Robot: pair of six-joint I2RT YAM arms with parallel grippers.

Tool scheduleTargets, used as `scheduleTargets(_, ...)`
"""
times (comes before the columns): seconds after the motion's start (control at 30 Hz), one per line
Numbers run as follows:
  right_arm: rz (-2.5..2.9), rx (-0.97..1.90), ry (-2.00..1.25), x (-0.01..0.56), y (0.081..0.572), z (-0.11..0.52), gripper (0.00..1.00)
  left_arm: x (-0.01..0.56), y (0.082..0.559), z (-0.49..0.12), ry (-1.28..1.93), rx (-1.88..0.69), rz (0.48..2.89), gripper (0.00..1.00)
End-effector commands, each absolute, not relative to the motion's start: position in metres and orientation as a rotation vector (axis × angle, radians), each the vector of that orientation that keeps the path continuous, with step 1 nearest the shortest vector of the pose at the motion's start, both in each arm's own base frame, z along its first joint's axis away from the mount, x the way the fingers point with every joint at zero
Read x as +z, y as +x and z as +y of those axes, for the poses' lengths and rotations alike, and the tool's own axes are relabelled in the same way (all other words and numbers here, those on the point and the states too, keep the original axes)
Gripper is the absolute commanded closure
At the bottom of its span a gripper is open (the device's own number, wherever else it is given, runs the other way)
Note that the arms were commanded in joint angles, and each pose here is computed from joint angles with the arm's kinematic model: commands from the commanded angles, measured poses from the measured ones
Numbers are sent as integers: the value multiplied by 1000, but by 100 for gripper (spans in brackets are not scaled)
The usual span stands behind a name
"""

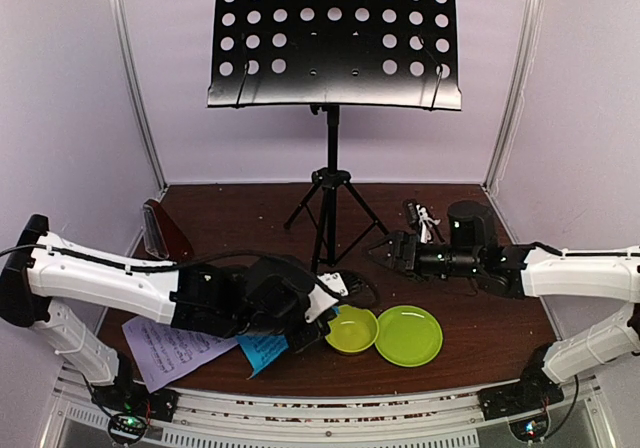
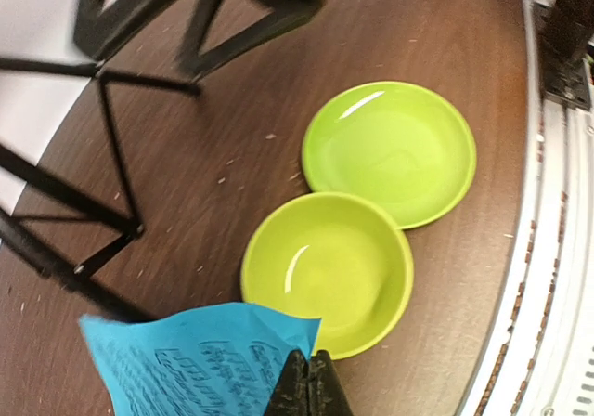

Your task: Set up the instrument practice props

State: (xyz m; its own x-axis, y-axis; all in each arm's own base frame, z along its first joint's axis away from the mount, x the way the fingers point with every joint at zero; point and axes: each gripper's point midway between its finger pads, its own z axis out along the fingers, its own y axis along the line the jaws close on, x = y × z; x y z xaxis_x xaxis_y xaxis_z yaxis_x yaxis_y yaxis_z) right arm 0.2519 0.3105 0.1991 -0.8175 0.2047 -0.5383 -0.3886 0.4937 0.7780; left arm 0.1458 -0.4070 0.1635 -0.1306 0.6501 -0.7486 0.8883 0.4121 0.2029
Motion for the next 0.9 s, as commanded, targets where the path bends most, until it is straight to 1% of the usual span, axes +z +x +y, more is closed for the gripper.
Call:
scheduleTargets(0.0,2255,1440,-112,191,235,316,13,196,131,-443,1341,-469,1689,100)
scheduleTargets(0.3,2418,1500,-221,163,209,346,17,198,93,-465,1453,-556,1579,100)
scheduleTargets(0.63,2487,1512,-364,152,194,376,20,195,76,-477,1547,-594,1526,100)
scheduleTargets(0.73,2509,1498,-385,145,193,381,24,195,76,-478,1561,-589,1516,100)
scheduleTargets(0.87,2538,1472,-389,135,194,383,35,195,75,-478,1574,-583,1510,100)
